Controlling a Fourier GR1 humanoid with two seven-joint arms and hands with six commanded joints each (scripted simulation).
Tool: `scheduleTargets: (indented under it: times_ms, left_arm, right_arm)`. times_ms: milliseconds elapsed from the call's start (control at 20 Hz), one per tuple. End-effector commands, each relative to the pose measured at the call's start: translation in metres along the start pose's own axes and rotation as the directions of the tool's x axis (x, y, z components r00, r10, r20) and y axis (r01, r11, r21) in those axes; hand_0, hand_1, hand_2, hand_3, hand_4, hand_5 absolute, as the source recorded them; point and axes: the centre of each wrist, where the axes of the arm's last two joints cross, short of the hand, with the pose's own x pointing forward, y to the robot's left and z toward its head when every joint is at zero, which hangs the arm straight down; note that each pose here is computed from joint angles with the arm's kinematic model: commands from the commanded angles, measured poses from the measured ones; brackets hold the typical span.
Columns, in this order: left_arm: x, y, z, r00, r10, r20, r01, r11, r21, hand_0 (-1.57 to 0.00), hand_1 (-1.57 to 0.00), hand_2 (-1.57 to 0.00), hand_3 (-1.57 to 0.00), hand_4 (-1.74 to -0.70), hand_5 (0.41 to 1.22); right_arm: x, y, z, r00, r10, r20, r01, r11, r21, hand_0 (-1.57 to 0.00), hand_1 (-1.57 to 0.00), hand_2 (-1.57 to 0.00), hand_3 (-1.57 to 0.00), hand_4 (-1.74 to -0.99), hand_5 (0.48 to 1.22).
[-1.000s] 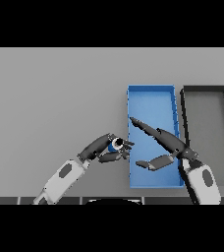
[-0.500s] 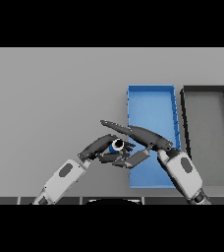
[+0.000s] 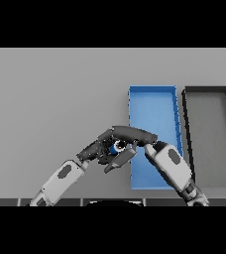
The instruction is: Pick up the blue pipe and place it into the blue bin.
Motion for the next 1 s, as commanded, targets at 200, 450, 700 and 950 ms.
scheduleTargets:
  times_ms: [200,450,700,950]
  left_arm:
    - [-0.002,-0.004,-0.003,0.992,0.117,0.045,-0.118,0.992,0.032,-1.36,-1.34,-1.25,-1.31,-1.69,1.221]
    - [-0.003,-0.002,-0.004,0.99,0.131,0.053,-0.133,0.99,0.039,-1.5,-1.5,-1.4,-1.49,-1.72,1.221]
    - [-0.005,0.006,0.0,0.999,-0.016,0.046,0.017,1.0,-0.021,-0.74,-0.69,-0.62,-0.68,-1.31,1.221]
    - [-0.006,0.009,0.003,0.996,-0.085,0.039,0.086,0.995,-0.043,-0.24,-0.23,-0.2,-0.22,-1.0,0.93]
  right_arm:
    - [-0.011,0.004,-0.001,0.99,-0.074,0.118,0.075,0.997,-0.002,-1.39,-1.39,-1.4,-1.32,-1.452,0.968]
    - [-0.008,0.004,0.003,0.991,0.013,0.13,-0.013,1.0,-0.003,-1.51,-1.51,-1.51,-1.49,-1.47,1.138]
    - [-0.007,0.005,0.001,0.991,-0.048,0.125,0.051,0.998,-0.023,-1.55,-1.55,-1.55,-1.54,-1.488,1.194]
    - [-0.007,0.009,-0.002,0.992,-0.045,0.12,0.046,0.999,-0.002,-1.56,-1.56,-1.56,-1.56,-1.494,1.212]
